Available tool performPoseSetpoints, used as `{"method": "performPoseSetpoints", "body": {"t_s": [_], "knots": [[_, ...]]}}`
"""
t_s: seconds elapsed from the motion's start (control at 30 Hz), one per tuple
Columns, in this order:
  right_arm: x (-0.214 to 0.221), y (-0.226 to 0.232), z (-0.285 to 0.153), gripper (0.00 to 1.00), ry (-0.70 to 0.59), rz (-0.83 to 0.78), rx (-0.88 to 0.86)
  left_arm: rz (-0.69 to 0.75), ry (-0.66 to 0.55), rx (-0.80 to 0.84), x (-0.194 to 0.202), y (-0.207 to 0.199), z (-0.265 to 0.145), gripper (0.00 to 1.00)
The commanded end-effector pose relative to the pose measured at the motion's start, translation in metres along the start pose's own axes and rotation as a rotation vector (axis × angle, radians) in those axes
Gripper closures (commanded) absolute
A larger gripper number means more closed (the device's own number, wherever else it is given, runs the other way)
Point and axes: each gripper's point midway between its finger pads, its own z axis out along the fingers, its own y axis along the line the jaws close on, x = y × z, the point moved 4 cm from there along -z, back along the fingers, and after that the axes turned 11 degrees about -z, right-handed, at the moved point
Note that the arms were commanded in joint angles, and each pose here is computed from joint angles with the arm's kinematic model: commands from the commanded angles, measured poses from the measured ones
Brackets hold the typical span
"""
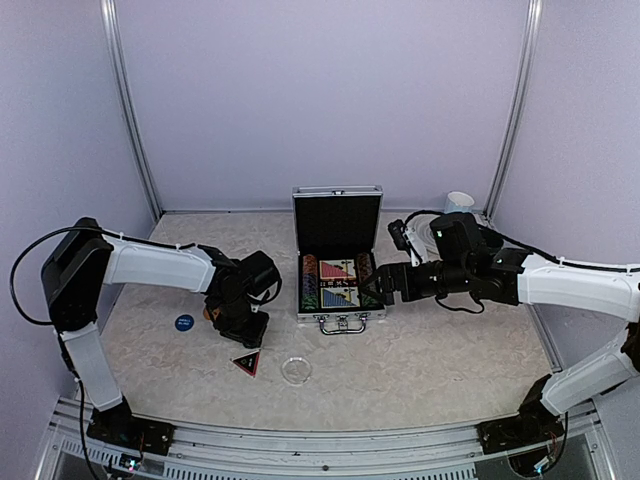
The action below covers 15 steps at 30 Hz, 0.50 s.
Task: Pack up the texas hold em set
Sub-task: Pick up the poker chip from the center of the board.
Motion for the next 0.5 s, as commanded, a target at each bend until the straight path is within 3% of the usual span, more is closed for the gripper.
{"method": "performPoseSetpoints", "body": {"t_s": [0.0, 0.47], "knots": [[-0.012, 0.006, -0.004, 0.01, -0.043, -0.021, -0.011, 0.012, 0.039, -0.036, 0.015, 0.004, 0.013, 0.6], [-0.014, 0.009, -0.003, 0.01, -0.035, -0.011, -0.033, 0.022, -0.095, -0.013, -0.021, -0.012, -0.024, 0.59]]}}
